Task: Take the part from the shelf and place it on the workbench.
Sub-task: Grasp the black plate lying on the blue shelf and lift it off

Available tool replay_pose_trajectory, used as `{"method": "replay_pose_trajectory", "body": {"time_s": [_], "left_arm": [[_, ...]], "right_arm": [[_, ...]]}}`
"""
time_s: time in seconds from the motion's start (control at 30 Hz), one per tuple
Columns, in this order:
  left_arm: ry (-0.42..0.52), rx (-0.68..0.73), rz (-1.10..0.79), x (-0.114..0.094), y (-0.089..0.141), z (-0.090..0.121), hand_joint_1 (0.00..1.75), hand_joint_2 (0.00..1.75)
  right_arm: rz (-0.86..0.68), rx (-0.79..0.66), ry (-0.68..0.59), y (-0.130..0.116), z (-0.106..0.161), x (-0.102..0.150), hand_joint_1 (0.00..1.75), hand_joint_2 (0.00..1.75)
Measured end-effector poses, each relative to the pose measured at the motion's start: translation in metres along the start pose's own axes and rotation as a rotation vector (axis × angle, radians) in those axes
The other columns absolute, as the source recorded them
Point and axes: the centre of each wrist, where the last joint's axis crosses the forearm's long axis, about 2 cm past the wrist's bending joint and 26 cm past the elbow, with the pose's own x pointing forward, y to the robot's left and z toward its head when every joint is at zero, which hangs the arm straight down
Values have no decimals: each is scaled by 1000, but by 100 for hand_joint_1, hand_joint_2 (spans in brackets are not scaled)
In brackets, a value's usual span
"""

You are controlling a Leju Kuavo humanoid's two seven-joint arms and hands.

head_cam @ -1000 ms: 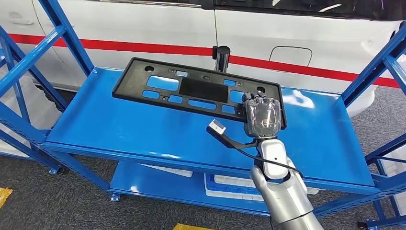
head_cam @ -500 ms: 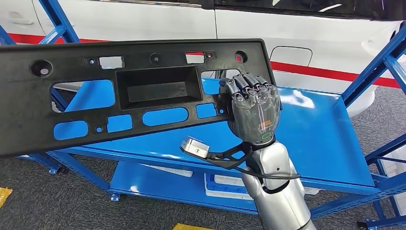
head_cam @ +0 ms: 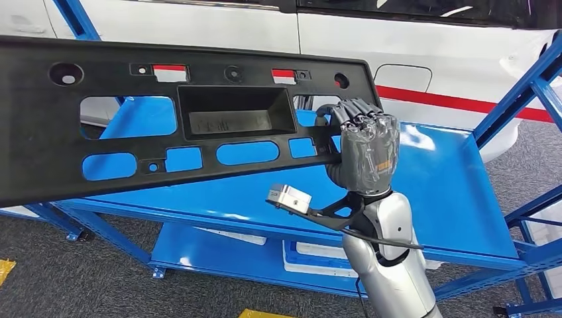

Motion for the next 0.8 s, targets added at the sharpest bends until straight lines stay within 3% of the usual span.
{"method": "replay_pose_trajectory", "body": {"time_s": [0.37, 0.8], "left_arm": [[18, -35, 12, 5, -4, -1, 0, 175], [18, -8, 78, 4, -1, -1, 0, 175]], "right_arm": [[-83, 63, 65, 1, 2, -11, 175, 175], [-322, 79, 133, 9, -4, -22, 175, 175]]}}
